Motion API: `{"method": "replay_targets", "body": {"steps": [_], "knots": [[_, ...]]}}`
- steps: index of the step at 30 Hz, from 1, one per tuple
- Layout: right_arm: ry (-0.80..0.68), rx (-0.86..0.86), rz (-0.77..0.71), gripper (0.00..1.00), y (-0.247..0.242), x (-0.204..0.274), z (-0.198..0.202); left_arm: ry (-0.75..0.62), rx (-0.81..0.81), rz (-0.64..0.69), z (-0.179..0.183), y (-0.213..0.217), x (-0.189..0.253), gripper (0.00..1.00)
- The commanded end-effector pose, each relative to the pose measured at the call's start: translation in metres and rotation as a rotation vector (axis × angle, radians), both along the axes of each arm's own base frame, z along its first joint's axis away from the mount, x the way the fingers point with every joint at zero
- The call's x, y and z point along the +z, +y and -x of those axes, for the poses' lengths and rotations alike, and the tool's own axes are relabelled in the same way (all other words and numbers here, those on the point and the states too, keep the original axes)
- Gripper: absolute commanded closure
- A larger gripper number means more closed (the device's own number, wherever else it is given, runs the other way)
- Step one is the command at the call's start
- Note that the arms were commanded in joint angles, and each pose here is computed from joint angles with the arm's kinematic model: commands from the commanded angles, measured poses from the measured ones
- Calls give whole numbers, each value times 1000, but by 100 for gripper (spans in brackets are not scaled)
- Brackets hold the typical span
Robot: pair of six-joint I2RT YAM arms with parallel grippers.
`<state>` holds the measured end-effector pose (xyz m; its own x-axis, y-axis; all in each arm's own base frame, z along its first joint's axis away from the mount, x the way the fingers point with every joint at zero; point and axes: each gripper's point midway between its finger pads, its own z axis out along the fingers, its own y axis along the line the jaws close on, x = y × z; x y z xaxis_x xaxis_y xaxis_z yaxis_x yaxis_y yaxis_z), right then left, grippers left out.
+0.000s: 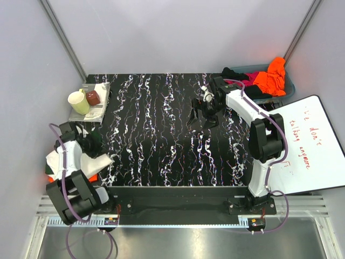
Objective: Fold and stack the t-shirts
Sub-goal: Neatly place the folded tshirt to the corner
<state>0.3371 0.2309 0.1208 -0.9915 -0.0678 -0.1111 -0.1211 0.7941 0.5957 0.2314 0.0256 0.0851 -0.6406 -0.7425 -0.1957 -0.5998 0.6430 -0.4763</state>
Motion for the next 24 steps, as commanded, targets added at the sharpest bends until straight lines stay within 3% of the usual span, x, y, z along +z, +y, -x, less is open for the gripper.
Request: {"method": "replay_targets", "body": {"steps": [1, 2, 4, 10, 14, 17, 24], "knots": [[-27, 9, -19, 0, 1, 11, -3, -161, 104, 273, -24, -11, 7, 100], [-26, 9, -17, 0, 1, 11, -3, -250, 108, 342, -33, -12, 16, 100], [-24, 11, -14, 0, 0, 10, 0, -268, 227, 424, -27, -3, 10, 100], [-10, 13, -2, 0, -3, 4, 5, -313, 414, 473, -5, 29, -5, 100], [-7, 15, -5, 1, -2, 4, 5, -393, 565, 659, 1, 45, -12, 100], [-5, 16, -10, 0, -1, 4, 4, -397, 571, 694, 0, 54, -13, 100], [-10, 11, -6, 0, -2, 5, 3, -470, 462, 605, -6, 58, 6, 100]]}}
